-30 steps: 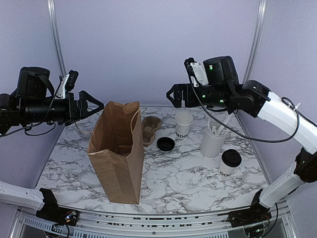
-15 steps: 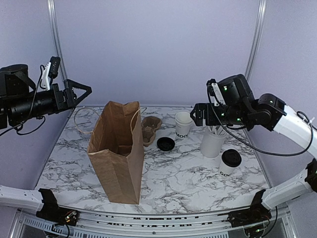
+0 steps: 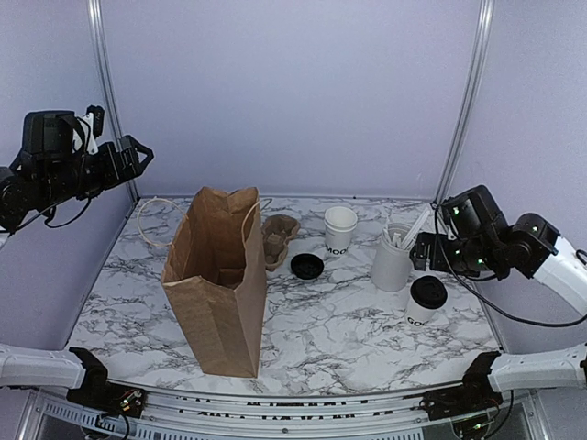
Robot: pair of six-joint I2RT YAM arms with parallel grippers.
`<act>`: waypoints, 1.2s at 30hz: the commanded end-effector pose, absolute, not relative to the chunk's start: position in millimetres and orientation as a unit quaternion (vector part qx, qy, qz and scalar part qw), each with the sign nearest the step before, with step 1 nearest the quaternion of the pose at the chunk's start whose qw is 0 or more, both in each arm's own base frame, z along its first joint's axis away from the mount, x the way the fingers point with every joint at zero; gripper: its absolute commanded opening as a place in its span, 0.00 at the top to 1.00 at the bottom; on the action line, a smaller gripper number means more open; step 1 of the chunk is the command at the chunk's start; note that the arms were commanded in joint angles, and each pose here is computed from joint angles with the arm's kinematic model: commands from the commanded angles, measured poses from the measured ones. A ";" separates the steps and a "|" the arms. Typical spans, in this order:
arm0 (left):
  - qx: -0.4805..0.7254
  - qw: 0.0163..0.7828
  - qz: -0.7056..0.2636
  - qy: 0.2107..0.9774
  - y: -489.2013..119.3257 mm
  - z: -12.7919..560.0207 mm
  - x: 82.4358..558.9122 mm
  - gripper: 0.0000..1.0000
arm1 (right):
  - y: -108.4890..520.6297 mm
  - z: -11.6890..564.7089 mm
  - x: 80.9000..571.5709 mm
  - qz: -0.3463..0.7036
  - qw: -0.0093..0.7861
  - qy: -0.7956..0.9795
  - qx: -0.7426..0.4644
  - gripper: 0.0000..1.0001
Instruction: Pack the takeout coffee
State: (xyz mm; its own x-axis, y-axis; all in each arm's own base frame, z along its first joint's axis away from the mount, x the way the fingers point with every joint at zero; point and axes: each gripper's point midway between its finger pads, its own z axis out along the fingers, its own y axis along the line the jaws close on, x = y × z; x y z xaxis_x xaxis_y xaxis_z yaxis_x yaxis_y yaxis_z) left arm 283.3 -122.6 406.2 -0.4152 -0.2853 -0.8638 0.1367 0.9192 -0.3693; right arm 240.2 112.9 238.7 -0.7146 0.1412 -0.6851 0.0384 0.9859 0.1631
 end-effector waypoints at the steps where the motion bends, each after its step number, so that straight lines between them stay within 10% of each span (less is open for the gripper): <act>1: -0.043 0.504 -0.233 0.831 -123.5 391.9 294.9 0.01 | 85.8 212.3 225.8 0.048 0.341 0.934 0.093 0.00; 36: -0.059 0.461 -0.264 0.845 -116.6 355.1 306.7 0.01 | 74.1 137.3 243.7 -0.005 0.283 0.955 0.089 0.15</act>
State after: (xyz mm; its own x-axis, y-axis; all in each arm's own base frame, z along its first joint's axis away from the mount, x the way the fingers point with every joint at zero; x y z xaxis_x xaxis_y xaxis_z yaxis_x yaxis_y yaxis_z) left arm 304.3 -115.5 351.0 -0.5813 -0.3335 -0.7422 0.1289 0.8629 -0.4887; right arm 243.0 77.5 144.7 -0.8174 0.1514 -0.5559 0.1481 0.9876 0.0513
